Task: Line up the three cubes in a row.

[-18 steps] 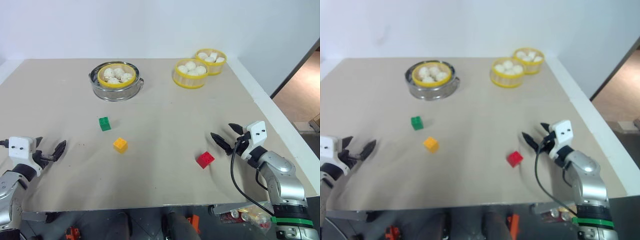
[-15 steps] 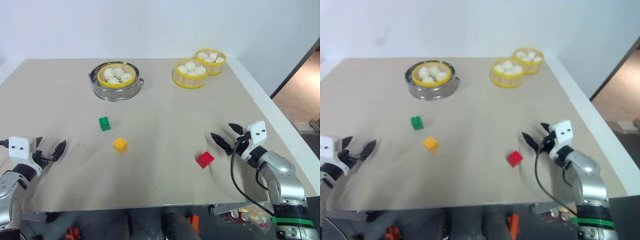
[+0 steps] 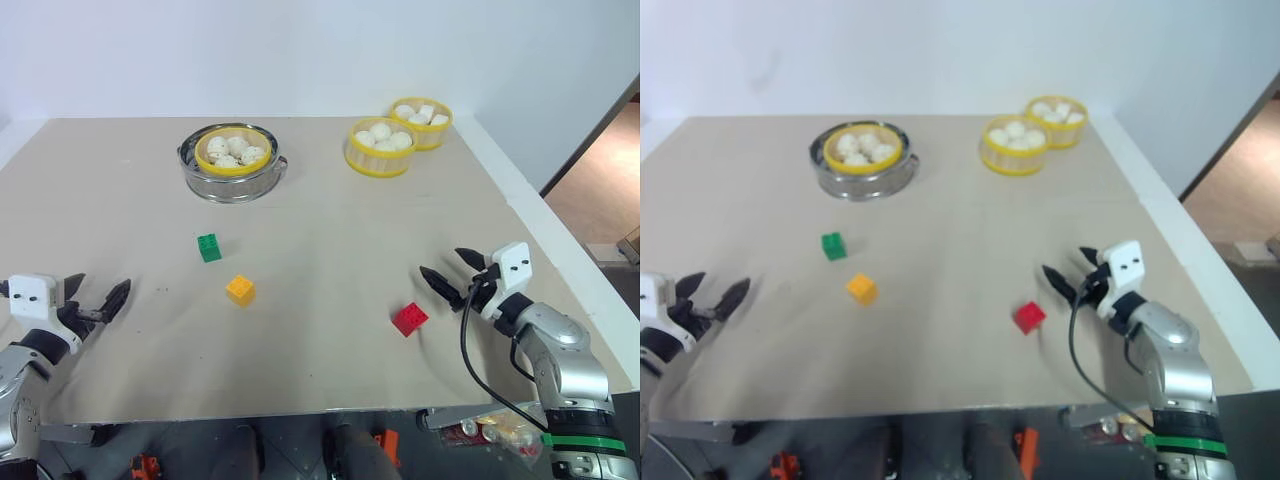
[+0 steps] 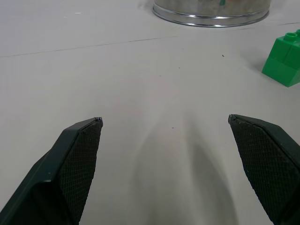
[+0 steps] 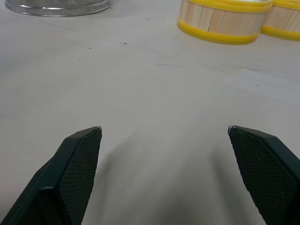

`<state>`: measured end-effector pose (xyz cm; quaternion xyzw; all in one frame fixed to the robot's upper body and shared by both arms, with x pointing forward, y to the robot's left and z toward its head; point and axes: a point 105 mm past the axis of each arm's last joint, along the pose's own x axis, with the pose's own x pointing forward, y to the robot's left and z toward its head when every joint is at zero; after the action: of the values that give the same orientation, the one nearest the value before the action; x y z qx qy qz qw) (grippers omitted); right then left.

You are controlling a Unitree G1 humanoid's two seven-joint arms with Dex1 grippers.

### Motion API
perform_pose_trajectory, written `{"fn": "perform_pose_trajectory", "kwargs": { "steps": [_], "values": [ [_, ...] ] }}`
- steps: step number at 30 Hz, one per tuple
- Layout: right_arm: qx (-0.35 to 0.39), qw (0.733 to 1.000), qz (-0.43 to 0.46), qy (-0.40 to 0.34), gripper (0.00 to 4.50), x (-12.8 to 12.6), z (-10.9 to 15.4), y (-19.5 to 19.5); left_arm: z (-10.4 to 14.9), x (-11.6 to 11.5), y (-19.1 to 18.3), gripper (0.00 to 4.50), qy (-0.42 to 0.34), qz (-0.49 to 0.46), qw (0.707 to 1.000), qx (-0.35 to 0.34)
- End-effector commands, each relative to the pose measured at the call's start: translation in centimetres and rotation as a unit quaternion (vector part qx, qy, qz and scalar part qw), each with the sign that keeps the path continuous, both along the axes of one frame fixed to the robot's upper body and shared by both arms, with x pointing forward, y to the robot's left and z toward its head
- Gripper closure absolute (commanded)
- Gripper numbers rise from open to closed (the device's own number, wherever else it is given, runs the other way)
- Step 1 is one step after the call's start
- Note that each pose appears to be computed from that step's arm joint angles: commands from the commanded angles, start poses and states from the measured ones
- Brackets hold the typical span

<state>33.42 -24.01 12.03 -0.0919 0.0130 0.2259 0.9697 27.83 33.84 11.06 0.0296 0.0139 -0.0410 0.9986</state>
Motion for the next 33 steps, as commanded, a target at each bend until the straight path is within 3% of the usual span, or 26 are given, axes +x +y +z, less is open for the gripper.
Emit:
{"fn": "perform_pose_trajectory", "kwargs": {
  "steps": [1,4,8,10,12,16,21,25,28,33],
  "values": [
    [-0.005,1.0,0.005,-0.03,0.0,0.1,1.5,0.2,1.7,-0.3,1.1,0.03,-0.023,0.019,0.999,0.02],
    [-0.008,0.999,-0.001,-0.038,0.0,0.2,1.7,0.0,3.7,0.0,0.2,0.03,-0.052,-0.002,0.999,0.016],
    [-0.007,0.999,-0.009,-0.047,0.0,0.5,2.1,-0.4,9.0,0.7,-4.5,0.03,-0.113,-0.127,0.985,0.026],
    [-0.017,0.999,0.013,-0.039,0.0,0.4,1.8,0.1,9.9,0.4,-8.2,0.03,-0.098,-0.231,0.966,0.069],
    [-0.022,0.999,0.014,-0.039,0.0,0.5,1.9,0.0,10.4,-0.6,-12.1,0.03,-0.075,-0.336,0.937,0.065],
    [-0.023,0.999,0.005,-0.044,0.0,0.5,2.0,-0.2,7.8,-3.9,-19.1,0.03,0.012,-0.534,0.844,0.045],
    [-0.035,0.998,0.001,-0.052,0.0,0.5,2.5,-0.5,5.6,-5.6,-22.8,0.03,0.056,-0.632,0.773,0.024],
    [-0.045,0.995,0.04,-0.076,0.0,-0.7,5.2,0.4,5.1,-4.6,-24.2,0.03,0.045,-0.657,0.751,0.04],
    [-0.067,0.989,0.106,-0.078,0.0,-3.3,7.2,3.2,4.6,-3.4,-24.7,0.03,0.023,-0.656,0.752,0.061],
    [-0.038,0.991,0.119,-0.041,0.0,-6.4,6.7,5.6,4.4,-3.0,-25.5,0.03,0.002,-0.658,0.75,0.063]
  ]
}}
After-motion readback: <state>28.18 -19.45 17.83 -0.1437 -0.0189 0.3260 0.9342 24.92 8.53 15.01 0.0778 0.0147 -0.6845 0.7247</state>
